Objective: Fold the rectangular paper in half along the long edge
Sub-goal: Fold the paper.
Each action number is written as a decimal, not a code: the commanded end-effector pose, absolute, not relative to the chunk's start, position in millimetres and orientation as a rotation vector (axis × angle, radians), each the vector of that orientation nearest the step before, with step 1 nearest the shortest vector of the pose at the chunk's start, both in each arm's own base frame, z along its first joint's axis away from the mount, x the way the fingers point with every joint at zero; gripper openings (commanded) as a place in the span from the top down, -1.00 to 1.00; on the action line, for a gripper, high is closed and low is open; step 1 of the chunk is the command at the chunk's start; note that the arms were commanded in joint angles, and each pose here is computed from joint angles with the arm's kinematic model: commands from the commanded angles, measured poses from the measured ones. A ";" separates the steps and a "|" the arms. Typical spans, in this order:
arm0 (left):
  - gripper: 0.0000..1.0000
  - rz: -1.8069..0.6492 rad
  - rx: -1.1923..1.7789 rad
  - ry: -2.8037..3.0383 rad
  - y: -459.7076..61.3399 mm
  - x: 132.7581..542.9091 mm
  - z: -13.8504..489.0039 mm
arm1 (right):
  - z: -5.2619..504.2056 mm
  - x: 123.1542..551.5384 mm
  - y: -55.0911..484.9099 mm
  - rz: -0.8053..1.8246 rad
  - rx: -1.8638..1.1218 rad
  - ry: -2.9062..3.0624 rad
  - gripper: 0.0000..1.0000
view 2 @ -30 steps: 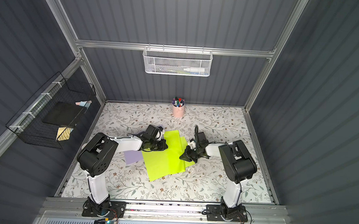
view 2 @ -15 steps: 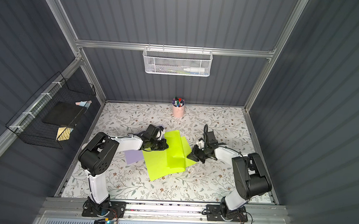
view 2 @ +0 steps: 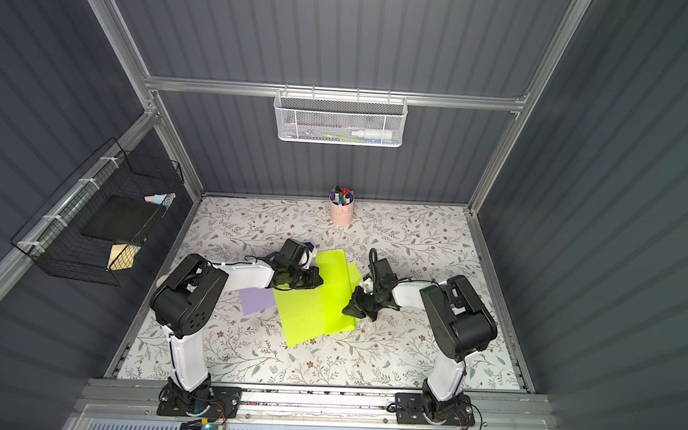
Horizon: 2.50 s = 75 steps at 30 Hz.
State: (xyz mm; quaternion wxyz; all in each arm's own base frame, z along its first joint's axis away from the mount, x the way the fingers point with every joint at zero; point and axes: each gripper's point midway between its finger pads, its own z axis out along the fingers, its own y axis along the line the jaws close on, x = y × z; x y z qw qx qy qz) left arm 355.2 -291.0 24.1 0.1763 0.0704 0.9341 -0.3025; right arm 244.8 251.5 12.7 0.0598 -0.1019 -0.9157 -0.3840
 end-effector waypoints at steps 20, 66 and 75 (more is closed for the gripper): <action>0.77 -0.642 0.166 2.902 -254.4 313.3 -41.4 | 73.4 259.0 202.6 -1.121 -0.495 -2.920 1.00; 0.77 -0.646 0.165 2.904 -255.6 315.2 -40.4 | 48.7 277.3 229.0 -1.139 -0.347 -2.856 1.00; 0.77 -0.635 0.159 2.900 -253.4 314.5 -38.6 | 15.3 278.5 248.5 -1.076 -0.340 -2.802 1.00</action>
